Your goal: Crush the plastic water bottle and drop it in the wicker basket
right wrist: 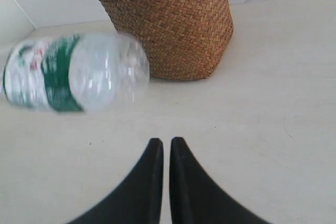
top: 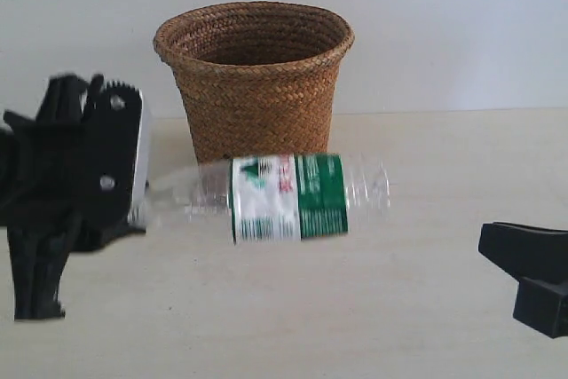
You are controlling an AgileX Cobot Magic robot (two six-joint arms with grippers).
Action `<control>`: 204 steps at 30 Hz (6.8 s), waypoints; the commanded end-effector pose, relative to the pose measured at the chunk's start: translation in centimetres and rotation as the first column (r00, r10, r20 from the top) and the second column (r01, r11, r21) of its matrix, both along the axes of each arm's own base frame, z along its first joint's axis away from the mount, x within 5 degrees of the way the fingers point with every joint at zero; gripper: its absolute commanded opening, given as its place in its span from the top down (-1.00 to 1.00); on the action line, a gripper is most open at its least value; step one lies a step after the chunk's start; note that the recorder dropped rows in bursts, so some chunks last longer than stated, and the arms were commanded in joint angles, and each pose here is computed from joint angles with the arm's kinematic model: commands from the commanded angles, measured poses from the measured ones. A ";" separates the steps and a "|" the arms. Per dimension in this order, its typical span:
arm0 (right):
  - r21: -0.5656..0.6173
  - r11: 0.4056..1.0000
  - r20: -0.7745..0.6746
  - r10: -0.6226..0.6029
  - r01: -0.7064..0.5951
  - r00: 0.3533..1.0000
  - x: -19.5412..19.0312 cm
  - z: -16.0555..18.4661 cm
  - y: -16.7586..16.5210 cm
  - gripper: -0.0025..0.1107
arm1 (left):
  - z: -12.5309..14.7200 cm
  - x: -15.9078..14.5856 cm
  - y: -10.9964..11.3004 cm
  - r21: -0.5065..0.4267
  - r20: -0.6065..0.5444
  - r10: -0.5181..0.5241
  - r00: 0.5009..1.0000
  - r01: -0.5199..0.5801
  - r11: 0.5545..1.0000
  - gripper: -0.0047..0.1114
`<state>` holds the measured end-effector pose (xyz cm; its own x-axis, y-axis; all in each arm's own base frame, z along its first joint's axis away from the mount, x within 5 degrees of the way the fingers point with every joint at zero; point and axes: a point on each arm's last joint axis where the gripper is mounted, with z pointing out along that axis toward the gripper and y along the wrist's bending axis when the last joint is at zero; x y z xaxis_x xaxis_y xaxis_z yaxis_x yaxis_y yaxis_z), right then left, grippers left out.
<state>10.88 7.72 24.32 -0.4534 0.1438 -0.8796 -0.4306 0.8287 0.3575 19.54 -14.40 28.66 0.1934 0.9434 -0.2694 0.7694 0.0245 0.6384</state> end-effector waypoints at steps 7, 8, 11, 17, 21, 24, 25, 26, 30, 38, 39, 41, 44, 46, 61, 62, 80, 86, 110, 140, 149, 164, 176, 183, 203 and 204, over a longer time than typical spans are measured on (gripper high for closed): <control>-0.008 1.000 -0.002 0.007 -0.007 1.000 -0.1 -0.3 0.0 0.94 | 4.7 2.7 -0.3 -0.097 0.118 0.123 0.985 -0.112 0.989 0.85; -0.008 1.000 -0.002 0.007 -0.007 1.000 -0.1 -0.3 0.0 0.94 | 3.5 2.4 -0.3 -0.047 0.023 0.123 0.992 -0.122 0.991 0.85; -0.008 1.000 -0.002 0.007 -0.007 1.000 -0.1 -0.3 0.0 0.94 | 1.2 1.5 -0.4 0.026 -0.170 0.108 0.979 -0.106 0.994 0.85; -0.008 1.000 -0.002 0.007 -0.007 1.000 -0.1 -0.3 0.0 0.94 | -2.0 0.7 -1.4 0.062 -0.394 0.062 0.917 -0.041 0.997 0.85; -0.007 1.000 -0.002 0.009 -0.009 1.000 -0.1 -0.3 0.0 0.94 | -2.3 1.7 -1.6 0.077 -0.316 0.049 0.947 -0.026 0.997 0.85; -0.006 1.000 -0.002 0.011 -0.011 1.000 -0.1 -0.3 0.0 0.94 | -0.9 3.7 -1.7 0.054 -0.077 0.059 0.995 -0.055 0.997 0.85; -0.006 1.000 -0.002 0.011 -0.011 1.000 -0.1 -0.3 0.0 0.94 | 0.0 4.5 -1.9 0.016 0.023 0.061 0.998 -0.061 0.998 0.85; -0.006 1.000 -0.002 0.011 -0.011 1.000 -0.1 -0.3 0.0 0.94 | 1.3 5.3 -2.2 -0.019 0.141 0.059 0.988 -0.057 0.998 0.85; -0.005 1.000 -0.002 0.014 -0.014 1.000 -0.2 -0.3 0.0 0.94 | 7.0 7.5 -2.2 -0.143 0.389 0.142 0.910 -0.093 0.985 0.67; 0.015 0.998 0.001 0.065 -0.065 0.998 -0.4 -0.2 0.4 0.94 | 10.3 9.4 -2.9 -0.200 0.468 0.217 0.857 -0.137 0.970 -0.61; 0.017 0.997 0.001 0.071 -0.071 0.997 -0.4 -0.2 0.5 0.94 | 9.8 9.7 -2.9 -0.198 0.449 0.234 0.862 -0.160 0.967 -0.62; 0.022 0.995 0.004 0.093 -0.093 0.996 -0.6 -0.1 0.6 0.94 | 8.9 10.2 -2.9 -0.158 0.432 0.250 0.867 -0.200 0.967 -0.62; 0.029 0.994 0.005 0.109 -0.109 0.994 -0.7 -0.1 0.8 0.94 | 7.5 10.7 -2.3 -0.091 0.386 0.317 0.866 -0.306 0.948 -0.62; 0.028 0.994 0.006 0.109 -0.109 0.994 -0.7 -0.1 0.8 0.94 | 7.0 10.7 -2.0 -0.070 0.357 0.359 0.863 -0.358 0.931 -0.62; 0.007 0.996 0.012 0.091 -0.091 0.996 -0.5 -0.1 0.6 0.94 | 7.9 8.9 -0.7 -0.149 0.214 0.481 0.850 -0.458 0.876 -0.62; 0.006 0.996 0.012 0.089 -0.090 0.996 -0.5 -0.1 0.6 0.94 | 7.8 8.8 -0.7 -0.151 0.196 0.491 0.849 -0.468 0.871 -0.60; -0.032 0.999 0.018 0.021 -0.020 1.000 -0.2 -0.3 0.0 0.94 | 5.3 3.4 -3.8 -0.184 -0.393 0.321 0.861 -0.416 0.890 0.85; -0.032 0.999 0.030 0.020 -0.019 0.999 -0.2 -0.1 -0.1 0.94 | 5.2 -2.0 -5.3 -0.259 -0.526 0.134 0.840 -0.308 0.915 0.85; -0.014 0.998 0.093 -0.065 0.067 0.994 -0.7 0.7 -1.4 0.94 | 7.2 -10.6 -2.7 -0.672 -0.567 -0.194 0.801 -0.312 0.672 0.85; -0.015 0.997 0.093 -0.068 0.069 0.993 -0.6 0.7 -1.5 0.94 | 1.7 -12.4 11.8 -0.969 -0.195 0.495 0.847 -0.244 0.035 0.85; -0.015 0.997 0.093 -0.069 0.071 0.993 -0.6 0.7 -1.5 0.94 | -2.3 -15.0 13.8 -0.991 -0.115 0.682 0.723 -0.128 -0.031 0.85; -0.015 0.997 0.093 -0.068 0.070 0.993 -0.6 0.7 -1.5 0.94 | -7.3 -13.9 14.2 -0.968 -0.132 0.754 0.644 -0.246 0.041 0.85; -0.014 0.997 0.092 -0.070 0.072 0.993 -0.6 0.7 -1.5 0.94 | -10.3 -14.2 13.9 -0.830 -0.433 0.700 0.569 -0.555 -0.062 0.85; -0.014 0.997 0.092 -0.070 0.072 0.993 -0.6 0.7 -1.5 0.94 | -10.3 -14.2 13.9 -0.830 -0.433 0.700 0.569 -0.555 -0.062 0.85; 0.058 0.990 0.267 -0.141 0.131 0.953 -2.5 2.0 -3.7 0.94 | -10.3 -14.2 13.9 -0.830 -0.433 0.700 0.569 -0.555 -0.062 0.85; 0.078 0.985 0.298 -0.169 0.152 0.939 -3.1 1.8 -4.3 0.94 | -10.3 -14.2 13.9 -0.830 -0.433 0.700 0.569 -0.555 -0.062 0.85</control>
